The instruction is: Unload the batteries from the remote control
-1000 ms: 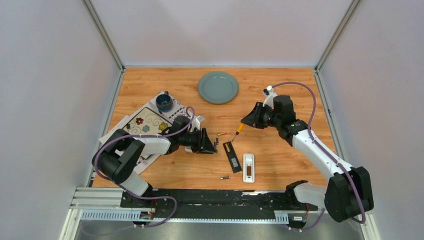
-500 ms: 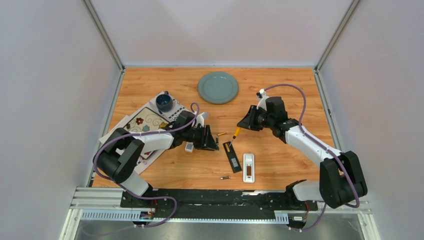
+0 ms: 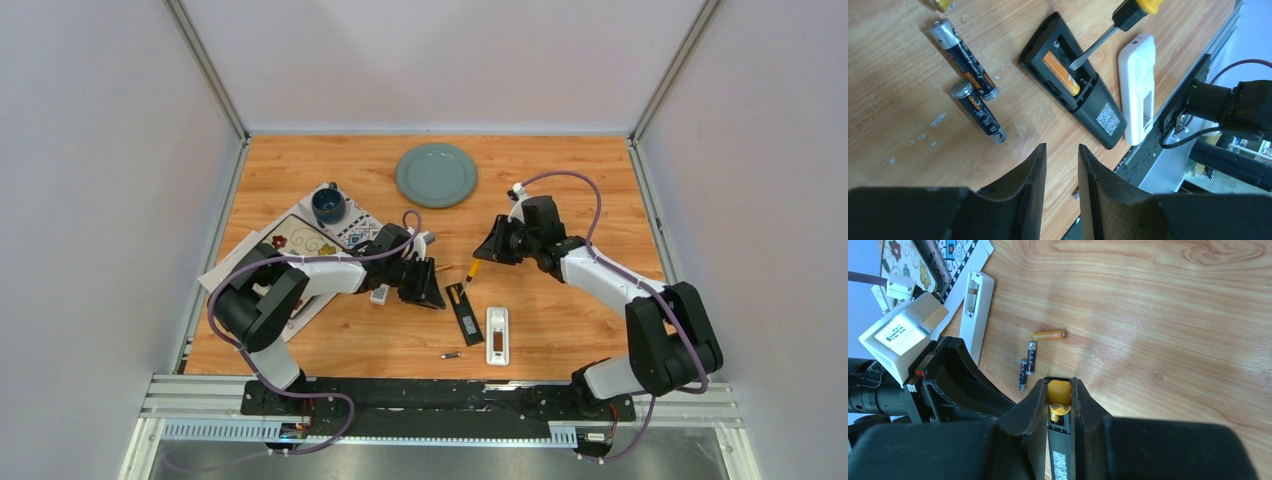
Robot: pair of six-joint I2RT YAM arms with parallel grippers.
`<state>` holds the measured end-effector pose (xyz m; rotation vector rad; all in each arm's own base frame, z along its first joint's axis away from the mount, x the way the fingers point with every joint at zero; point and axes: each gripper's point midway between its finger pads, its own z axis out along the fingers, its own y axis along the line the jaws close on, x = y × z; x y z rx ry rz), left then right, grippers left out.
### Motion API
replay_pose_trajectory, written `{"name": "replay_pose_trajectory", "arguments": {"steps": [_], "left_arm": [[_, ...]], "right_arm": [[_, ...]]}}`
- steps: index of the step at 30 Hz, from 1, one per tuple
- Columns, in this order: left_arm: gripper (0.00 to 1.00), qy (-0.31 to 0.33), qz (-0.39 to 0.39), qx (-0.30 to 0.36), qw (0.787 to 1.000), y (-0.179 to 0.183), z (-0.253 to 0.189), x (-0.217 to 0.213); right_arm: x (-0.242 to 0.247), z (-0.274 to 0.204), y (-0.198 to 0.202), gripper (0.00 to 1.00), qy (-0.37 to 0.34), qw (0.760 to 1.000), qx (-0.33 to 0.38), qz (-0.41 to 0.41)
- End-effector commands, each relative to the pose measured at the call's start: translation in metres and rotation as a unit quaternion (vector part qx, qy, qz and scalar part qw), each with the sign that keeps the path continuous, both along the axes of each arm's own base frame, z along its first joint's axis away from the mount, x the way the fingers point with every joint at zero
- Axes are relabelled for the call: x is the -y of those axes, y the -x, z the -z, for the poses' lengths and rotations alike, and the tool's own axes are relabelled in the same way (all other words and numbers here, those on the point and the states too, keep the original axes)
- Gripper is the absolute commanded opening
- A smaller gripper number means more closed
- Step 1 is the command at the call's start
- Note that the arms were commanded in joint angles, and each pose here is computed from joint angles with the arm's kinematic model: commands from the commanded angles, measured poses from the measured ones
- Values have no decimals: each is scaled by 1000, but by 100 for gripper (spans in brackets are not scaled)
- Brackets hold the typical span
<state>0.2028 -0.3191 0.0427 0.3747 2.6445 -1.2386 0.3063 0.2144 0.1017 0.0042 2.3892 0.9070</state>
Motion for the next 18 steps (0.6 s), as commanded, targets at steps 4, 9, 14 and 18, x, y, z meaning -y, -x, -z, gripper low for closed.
{"name": "replay_pose_trajectory", "arguments": {"steps": [4,9,14,18], "left_arm": [[32,-21,8,11,1000,-5,11,1],[22,-28,7,6,1000,-7,20,2],[10,-38,2,0,999,-10,30,3],[4,-48,-3,-2,999,-12,37,2]], "right_arm": [[-4,-3,-13,0,-4,1000,27,2],[-11,0,-10,0,-33,999,13,4],[-17,3,-6,0,-57,998,3,3],[-16,10,-3,0,-55,998,-6,2]]}}
